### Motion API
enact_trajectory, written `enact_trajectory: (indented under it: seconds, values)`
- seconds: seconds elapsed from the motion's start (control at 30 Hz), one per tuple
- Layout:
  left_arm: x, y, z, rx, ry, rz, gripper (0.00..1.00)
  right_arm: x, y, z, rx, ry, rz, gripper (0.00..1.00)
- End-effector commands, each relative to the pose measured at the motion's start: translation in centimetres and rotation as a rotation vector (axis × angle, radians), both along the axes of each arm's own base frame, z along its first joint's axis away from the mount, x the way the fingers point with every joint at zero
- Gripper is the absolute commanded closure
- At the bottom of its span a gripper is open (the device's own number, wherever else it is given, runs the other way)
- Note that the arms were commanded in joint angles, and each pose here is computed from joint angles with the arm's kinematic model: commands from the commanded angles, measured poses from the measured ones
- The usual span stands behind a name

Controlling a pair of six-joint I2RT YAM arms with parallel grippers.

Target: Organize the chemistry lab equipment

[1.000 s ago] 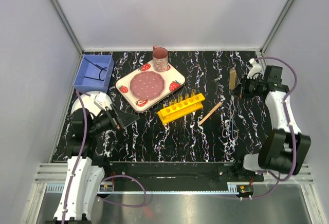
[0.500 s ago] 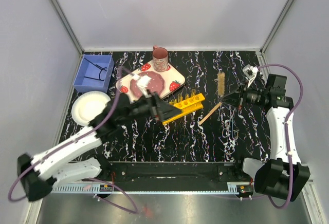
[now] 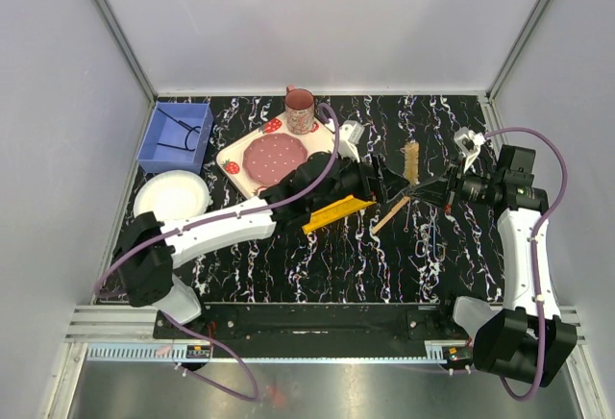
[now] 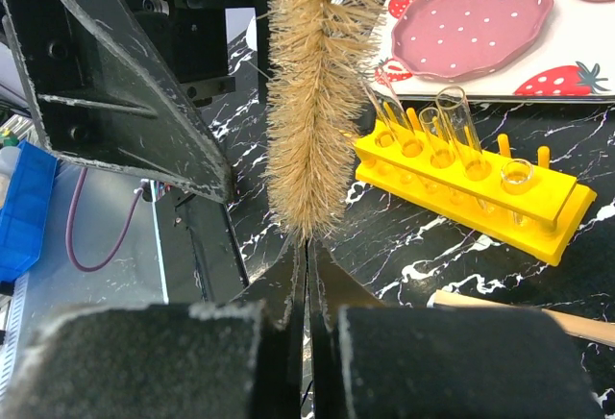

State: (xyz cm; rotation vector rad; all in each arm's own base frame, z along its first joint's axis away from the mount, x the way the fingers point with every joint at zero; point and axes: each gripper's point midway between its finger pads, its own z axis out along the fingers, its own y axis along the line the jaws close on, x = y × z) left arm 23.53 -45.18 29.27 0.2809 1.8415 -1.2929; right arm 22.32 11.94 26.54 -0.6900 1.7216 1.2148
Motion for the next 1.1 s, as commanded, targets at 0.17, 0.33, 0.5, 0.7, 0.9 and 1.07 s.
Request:
enact_trajectory:
  seconds: [0.17, 0.33, 0.5, 0.7, 0.9, 1.07]
  values:
    - [1.2, -2.3, 6.2, -0.173, -0.127, 0.016, 0.22, -0.7, 0.5, 0.8, 0.031, -0.028, 0.04, 1.0]
    - [1.2, -3.3, 6.6, -0.184, -0.134, -0.009, 0.33, -0.7, 0.5, 0.9, 0.039, -0.023, 0.045, 1.0]
    - [0.8, -4.3, 6.3, -0.183, -0.126, -0.056, 0.49, -0.8, 0.5, 0.9, 0.043, -0.024, 0.048, 1.0]
    - [0.4, -4.9, 6.0, -0.162, -0.124, -0.097, 0.91, -0.8, 0.5, 0.8, 0.039, -0.023, 0.045, 1.0]
    - [0.4, -3.3, 5.9, -0.087, -0.144, -0.081, 1.0, -0.7, 0.5, 0.7, 0.029, -0.026, 0.037, 0.73]
    - [0.8, 1.6, 6.6, 0.003, -0.148, -0.054, 1.0, -0.9, 0.4, 0.9, 0.003, -0.06, 0.023, 0.28]
